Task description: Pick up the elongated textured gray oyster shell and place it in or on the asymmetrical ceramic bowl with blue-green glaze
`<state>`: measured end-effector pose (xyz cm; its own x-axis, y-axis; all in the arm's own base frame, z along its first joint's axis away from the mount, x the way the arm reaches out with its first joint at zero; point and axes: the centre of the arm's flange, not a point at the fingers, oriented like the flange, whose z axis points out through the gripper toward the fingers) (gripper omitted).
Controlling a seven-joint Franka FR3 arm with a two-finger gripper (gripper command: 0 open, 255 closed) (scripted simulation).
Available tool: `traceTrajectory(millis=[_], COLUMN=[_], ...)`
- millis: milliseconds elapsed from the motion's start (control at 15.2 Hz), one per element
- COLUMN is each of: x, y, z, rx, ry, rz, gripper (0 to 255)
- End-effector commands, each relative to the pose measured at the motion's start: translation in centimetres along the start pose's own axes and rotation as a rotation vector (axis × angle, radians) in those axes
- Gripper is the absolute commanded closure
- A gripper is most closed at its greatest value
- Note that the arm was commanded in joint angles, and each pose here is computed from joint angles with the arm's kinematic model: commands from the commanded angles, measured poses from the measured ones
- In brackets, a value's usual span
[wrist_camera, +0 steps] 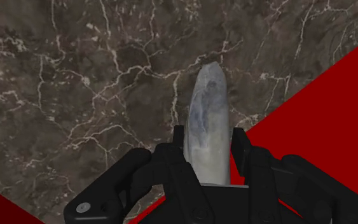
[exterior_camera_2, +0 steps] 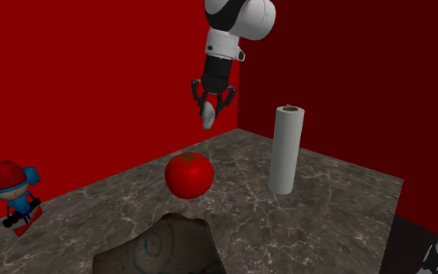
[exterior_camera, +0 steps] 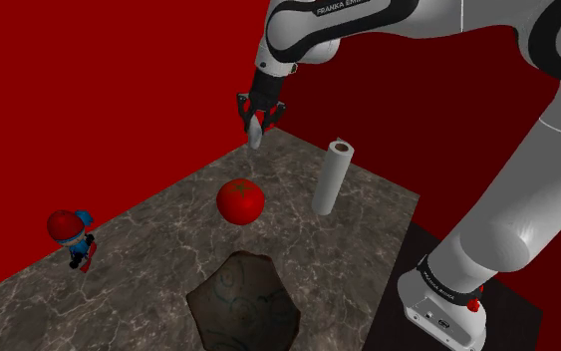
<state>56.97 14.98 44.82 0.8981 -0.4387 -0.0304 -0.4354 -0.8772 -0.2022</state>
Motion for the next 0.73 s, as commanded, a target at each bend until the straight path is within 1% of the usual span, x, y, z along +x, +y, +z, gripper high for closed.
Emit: traceTrajectory(millis=[0, 66, 660], x=[-0.1, -0.1, -11.7], y=[-0.1, -0.2, -2.4], z=[-1.1, -1.3, -0.3], rx=[0.0, 0.0, 0.0], ry=[0.0, 0.0, 0.0], rz=[0.0, 0.0, 0.0], gripper=[255, 255, 255])
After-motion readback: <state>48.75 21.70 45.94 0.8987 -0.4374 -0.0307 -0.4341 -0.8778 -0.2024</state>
